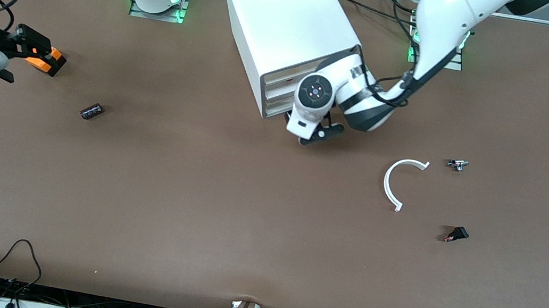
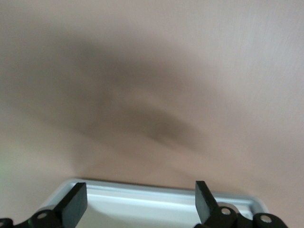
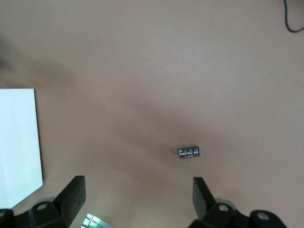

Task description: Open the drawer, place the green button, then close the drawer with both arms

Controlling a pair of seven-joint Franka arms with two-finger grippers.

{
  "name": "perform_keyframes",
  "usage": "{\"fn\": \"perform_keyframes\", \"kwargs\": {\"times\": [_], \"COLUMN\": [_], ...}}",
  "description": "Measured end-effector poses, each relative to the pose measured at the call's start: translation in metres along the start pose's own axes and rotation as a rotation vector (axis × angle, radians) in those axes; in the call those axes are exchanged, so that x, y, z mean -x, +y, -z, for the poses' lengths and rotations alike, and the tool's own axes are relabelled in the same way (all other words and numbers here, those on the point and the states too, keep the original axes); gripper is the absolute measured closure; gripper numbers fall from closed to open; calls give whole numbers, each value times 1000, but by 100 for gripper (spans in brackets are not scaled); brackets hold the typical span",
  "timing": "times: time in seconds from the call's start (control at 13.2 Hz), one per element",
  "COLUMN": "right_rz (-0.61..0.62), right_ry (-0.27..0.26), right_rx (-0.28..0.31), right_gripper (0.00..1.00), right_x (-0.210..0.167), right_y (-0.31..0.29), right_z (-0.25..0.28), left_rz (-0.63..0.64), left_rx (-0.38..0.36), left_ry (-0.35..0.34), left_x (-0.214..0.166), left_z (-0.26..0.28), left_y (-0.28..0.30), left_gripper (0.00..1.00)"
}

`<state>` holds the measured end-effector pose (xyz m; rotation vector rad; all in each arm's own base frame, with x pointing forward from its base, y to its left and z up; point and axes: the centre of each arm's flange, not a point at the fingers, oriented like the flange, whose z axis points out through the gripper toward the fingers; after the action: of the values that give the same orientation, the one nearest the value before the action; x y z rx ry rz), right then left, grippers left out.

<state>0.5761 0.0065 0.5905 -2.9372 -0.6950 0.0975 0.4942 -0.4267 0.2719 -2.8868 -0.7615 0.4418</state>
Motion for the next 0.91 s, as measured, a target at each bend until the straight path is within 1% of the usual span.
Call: {"fn": "perform_keyframes", "kwargs": {"times": [0.08,0.23,0.45,0.61,0.76,0.83,0.91], "right_rz": [0,-9,-41,-52,-58,-61,-63], "right_ry": [3,16,17,14,18,20,23], "right_rx": [2,8,39,55,59,59,61], "right_gripper": [0,0,0,0,0,0,0], "right_x": [8,22,27,26,26,27,27], "right_y": [-2,-12,-46,-64,-65,-63,-64], "right_z": [2,2,-4,-6,-5,-5,-3], "left_rz": [15,16,-57,-104,-115,-131,-159], "left_rx": [12,47,62,79,111,134,152], "left_ry": [6,23,120,158,191,198,190], "left_x": [-9,-10,11,23,18,12,4], "left_z": [21,47,57,70,99,119,141], "left_y": [-1,4,15,18,8,-1,-15], "left_gripper": [0,0,0,0,0,0,0]}}
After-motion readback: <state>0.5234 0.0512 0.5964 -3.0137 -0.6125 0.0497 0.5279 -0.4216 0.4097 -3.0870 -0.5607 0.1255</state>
